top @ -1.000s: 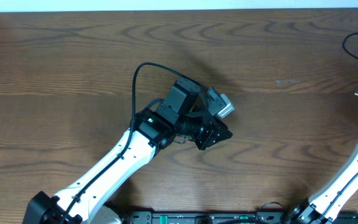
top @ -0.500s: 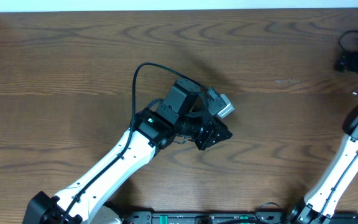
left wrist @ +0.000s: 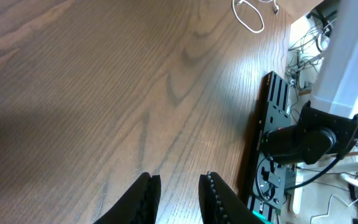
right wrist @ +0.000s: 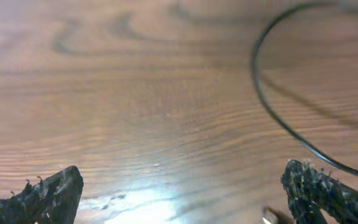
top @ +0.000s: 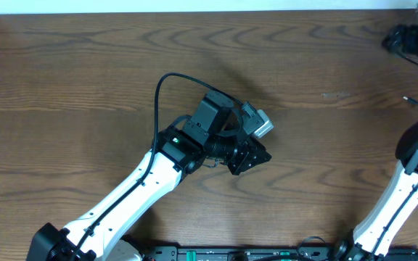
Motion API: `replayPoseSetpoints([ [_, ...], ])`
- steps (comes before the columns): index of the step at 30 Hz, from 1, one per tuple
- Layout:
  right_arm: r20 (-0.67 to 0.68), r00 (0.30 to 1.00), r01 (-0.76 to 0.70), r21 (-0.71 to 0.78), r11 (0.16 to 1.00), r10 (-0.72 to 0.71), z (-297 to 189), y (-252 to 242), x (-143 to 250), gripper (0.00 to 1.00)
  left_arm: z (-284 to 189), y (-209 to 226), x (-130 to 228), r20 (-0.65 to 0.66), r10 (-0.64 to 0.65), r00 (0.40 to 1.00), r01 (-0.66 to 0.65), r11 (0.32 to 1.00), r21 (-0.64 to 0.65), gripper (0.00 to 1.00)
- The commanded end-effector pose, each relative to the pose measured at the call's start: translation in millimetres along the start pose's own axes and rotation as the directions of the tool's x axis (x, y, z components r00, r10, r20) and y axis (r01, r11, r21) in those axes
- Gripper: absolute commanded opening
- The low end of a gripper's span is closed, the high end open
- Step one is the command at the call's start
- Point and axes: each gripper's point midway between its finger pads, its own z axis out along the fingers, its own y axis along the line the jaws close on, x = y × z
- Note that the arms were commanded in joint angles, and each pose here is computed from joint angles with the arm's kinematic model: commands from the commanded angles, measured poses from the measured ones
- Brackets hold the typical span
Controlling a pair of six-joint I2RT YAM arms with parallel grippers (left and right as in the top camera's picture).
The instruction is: Untangle cables
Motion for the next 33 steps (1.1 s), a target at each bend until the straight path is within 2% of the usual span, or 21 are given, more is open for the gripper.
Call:
replayPoseSetpoints([
  [1, 0.066, 0.991, -0.127, 0.139, 0.982, 0.118, -46, -12, -12, 0.99, 0, -1, -1, -0.001, 0.007, 1.000, -0.007, 1.000, 0.014, 0.26],
  [3, 0.085, 0.973, -0.229, 0.304, 0.925, 0.213, -69, -34, -5, 0.99, 0, -1, -1, -0.001, 0.001, 1.000, -0.001, 1.000, 0.014, 0.26],
  [7, 0.155, 0.920, -0.384, 0.553, 0.739, 0.361, -121, -64, 20, 0.99, 0, 2, -1, 0.001, 0.002, 1.000, -0.002, 1.000, 0.001, 0.26],
  [9, 0.178, 0.895, -0.431, 0.583, 0.689, 0.409, -141, -64, 31, 0.99, -2, 6, -2, 0.006, 0.004, 1.000, -0.004, 1.000, -0.029, 0.27],
  [15, 0.161, 0.871, -0.460, 0.602, 0.653, 0.465, -174, -52, 54, 0.99, -32, 16, -18, 0.092, -0.036, 0.995, 0.051, 0.983, -0.175, 0.27],
  [17, 0.170, 0.856, -0.479, 0.617, 0.624, 0.489, -186, -50, 62, 0.99, -50, 23, -22, 0.125, -0.026, 0.992, 0.059, 0.963, -0.264, 0.28],
  [19, 0.171, 0.851, -0.484, 0.624, 0.613, 0.497, -198, -46, 68, 0.99, -72, 34, -23, 0.160, -0.023, 0.987, 0.084, 0.920, -0.384, 0.35],
  [22, 0.131, 0.856, -0.463, 0.624, 0.630, 0.499, -210, -36, 79, 0.99, -115, 48, -22, 0.229, -0.023, 0.973, 0.150, 0.818, -0.556, 0.39],
  [23, 0.090, 0.875, -0.427, 0.606, 0.671, 0.475, -208, -29, 80, 0.99, -125, 51, -21, 0.244, -0.022, 0.970, 0.166, 0.792, -0.587, 0.39],
  [27, -0.088, 0.950, -0.247, 0.376, 0.893, 0.300, -184, 20, 73, 0.99, -163, 61, -13, 0.293, -0.023, 0.956, 0.227, 0.692, -0.685, 0.40],
  [33, -0.159, 0.980, -0.096, 0.132, 0.987, 0.116, -170, 74, 68, 0.99, -209, 74, 8, 0.377, -0.081, 0.922, 0.356, 0.559, -0.749, 0.41],
])
